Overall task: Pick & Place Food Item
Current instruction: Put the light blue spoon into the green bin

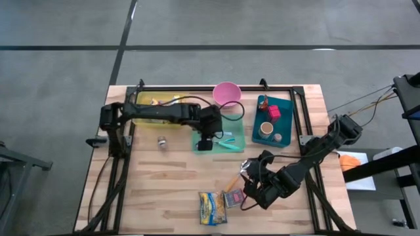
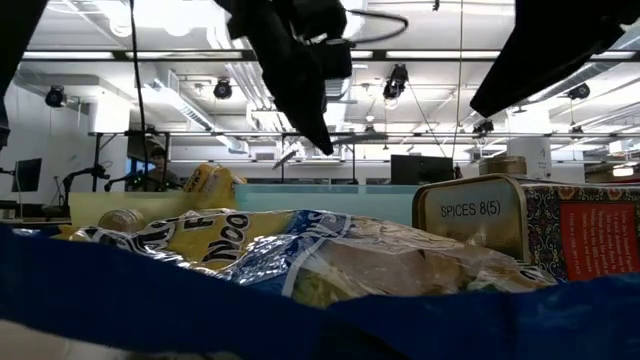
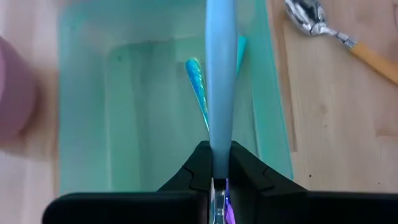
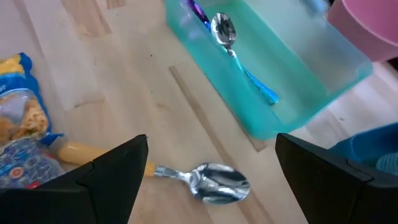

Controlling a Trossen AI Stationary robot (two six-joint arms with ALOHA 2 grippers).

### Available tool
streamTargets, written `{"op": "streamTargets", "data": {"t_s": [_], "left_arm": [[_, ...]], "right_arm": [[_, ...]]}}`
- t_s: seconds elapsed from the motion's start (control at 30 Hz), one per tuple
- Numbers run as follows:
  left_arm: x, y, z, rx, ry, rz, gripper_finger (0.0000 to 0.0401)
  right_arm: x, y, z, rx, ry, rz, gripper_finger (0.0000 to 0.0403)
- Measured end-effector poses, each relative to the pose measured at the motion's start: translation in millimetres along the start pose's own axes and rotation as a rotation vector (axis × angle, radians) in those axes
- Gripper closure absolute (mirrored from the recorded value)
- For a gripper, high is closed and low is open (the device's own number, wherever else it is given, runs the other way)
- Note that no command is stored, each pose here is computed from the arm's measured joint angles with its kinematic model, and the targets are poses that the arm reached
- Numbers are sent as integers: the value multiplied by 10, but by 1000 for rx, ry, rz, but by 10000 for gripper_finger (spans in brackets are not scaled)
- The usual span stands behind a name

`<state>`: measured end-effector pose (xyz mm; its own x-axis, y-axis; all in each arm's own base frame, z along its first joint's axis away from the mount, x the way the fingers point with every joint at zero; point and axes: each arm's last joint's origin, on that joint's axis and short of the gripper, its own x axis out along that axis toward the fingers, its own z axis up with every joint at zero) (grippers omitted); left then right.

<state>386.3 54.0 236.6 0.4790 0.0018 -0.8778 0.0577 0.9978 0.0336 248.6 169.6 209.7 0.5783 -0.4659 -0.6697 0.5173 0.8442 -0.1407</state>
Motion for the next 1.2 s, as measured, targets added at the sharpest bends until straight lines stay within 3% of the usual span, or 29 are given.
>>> {"op": "streamTargets", "data": {"t_s": [0.67, 0.9, 1.2], "left_arm": [[709, 11, -182, -17, 142, -185, 374], [767, 23, -226, -26, 162, -253, 374], [762, 41, -272, -34, 196, -259, 374]], "right_arm": [[78, -17, 83, -14, -7, -1, 53], [78, -14, 83, -34, -6, 2, 53], [78, -10, 85, -35, -7, 6, 53]]}}
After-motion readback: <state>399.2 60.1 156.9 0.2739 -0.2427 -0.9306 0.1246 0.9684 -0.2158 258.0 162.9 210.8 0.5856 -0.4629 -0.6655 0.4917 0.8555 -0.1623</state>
